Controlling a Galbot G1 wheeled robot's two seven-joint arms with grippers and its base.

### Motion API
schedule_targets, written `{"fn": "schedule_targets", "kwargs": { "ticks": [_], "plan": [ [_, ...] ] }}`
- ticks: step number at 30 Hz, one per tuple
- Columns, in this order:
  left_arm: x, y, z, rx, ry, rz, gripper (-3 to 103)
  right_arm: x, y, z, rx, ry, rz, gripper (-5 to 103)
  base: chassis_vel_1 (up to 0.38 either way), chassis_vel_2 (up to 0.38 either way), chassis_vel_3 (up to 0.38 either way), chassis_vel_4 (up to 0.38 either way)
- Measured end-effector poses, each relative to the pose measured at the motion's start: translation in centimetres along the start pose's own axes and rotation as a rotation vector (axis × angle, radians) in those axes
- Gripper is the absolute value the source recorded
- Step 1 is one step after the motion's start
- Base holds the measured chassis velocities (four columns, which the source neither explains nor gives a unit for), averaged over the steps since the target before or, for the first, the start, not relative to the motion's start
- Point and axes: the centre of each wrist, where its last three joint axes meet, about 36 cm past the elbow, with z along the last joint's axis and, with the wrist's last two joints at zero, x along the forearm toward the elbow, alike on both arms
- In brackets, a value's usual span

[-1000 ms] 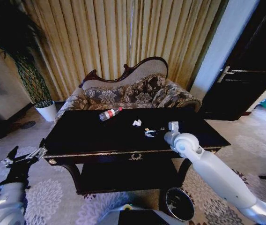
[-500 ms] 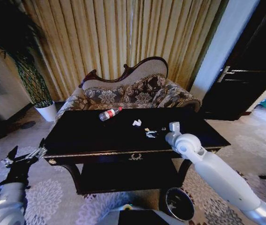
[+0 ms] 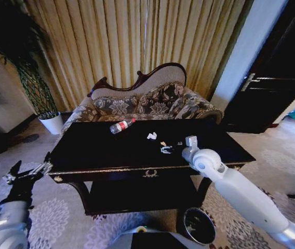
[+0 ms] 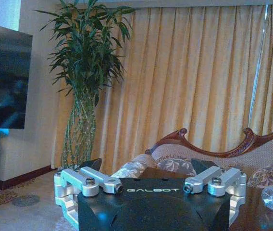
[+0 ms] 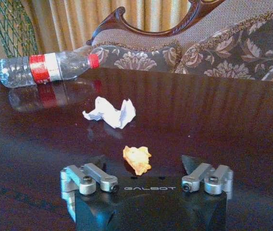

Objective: Move to the front of the table and place the trash on the table into the trash bin.

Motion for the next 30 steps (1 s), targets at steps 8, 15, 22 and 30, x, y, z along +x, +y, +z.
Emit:
{"fn": "schedule_targets", "kwargs": {
  "ticks": [8,15,22,30],
  "plan": [
    [-0.03,0.02,-0.04,-0.003,-0.001,0.002,100,-0.01,-0.12,0.15,-0.005,0.000,0.003,65,0.000,0.000,0.000,0.000],
    [-0.05,0.00,-0.04,-0.003,-0.001,0.003,100,0.06,-0.29,0.20,-0.007,0.000,0.008,37,0.000,0.000,0.000,0.000],
    [0.04,0.01,0.02,0.002,-0.001,-0.002,100,0.20,-0.32,0.31,-0.009,0.000,0.008,18,0.000,0.000,0.000,0.000],
    [-0.03,-0.07,0.03,0.005,-0.004,0.000,100,0.52,-0.89,0.17,-0.016,-0.006,0.023,1,0.000,0.000,0.000,0.000]
  ]
}}
